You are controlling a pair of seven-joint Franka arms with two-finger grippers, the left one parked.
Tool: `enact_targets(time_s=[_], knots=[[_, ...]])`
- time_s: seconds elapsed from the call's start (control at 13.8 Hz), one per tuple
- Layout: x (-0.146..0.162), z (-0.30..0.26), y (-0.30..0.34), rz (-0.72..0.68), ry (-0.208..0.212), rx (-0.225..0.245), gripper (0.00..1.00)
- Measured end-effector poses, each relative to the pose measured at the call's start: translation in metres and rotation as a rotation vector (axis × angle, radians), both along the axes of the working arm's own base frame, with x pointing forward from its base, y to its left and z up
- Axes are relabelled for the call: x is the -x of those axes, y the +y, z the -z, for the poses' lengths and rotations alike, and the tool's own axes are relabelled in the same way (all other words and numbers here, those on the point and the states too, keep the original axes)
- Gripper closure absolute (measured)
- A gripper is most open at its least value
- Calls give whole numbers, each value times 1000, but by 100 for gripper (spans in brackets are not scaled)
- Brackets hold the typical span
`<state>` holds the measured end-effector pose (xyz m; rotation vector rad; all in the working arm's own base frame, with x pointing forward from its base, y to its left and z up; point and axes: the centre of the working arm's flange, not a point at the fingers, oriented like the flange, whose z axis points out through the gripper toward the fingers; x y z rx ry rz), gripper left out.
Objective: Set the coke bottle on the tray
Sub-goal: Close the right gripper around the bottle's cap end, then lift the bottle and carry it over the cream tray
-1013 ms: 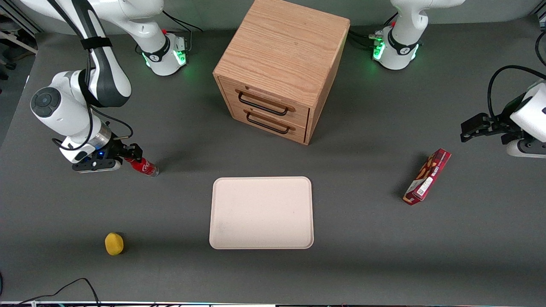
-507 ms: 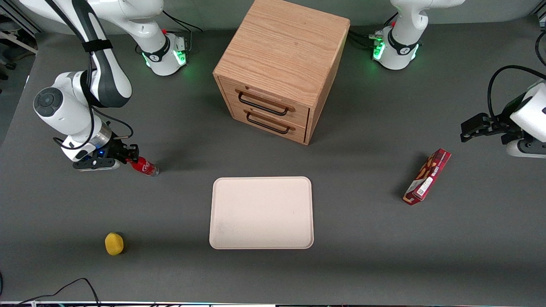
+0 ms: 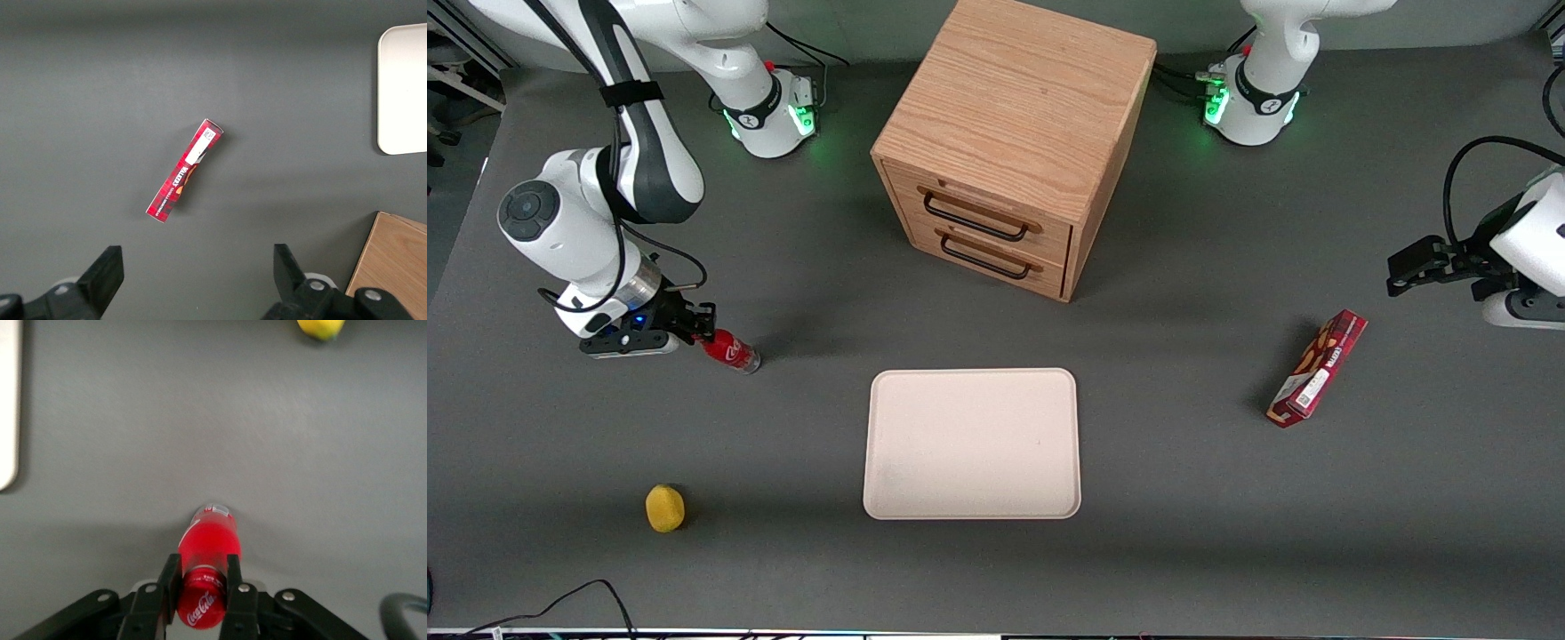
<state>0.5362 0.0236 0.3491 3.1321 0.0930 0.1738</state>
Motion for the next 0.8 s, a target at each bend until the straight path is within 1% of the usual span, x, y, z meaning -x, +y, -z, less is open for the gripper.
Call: enact_targets(time_s=[0.22,0.36,0.43,0.51,0.65,0.8], knots=[[-29,-53,41,31,34,-12,69],[-57,-86,80,50,40,-29,69],[-72,-93,99,51,47,-36,69],[-89,-94,117,48,50,-35,69],[-124,-80,151,52,47,-11,69],[-147,-57,191,78,62,-1,69]])
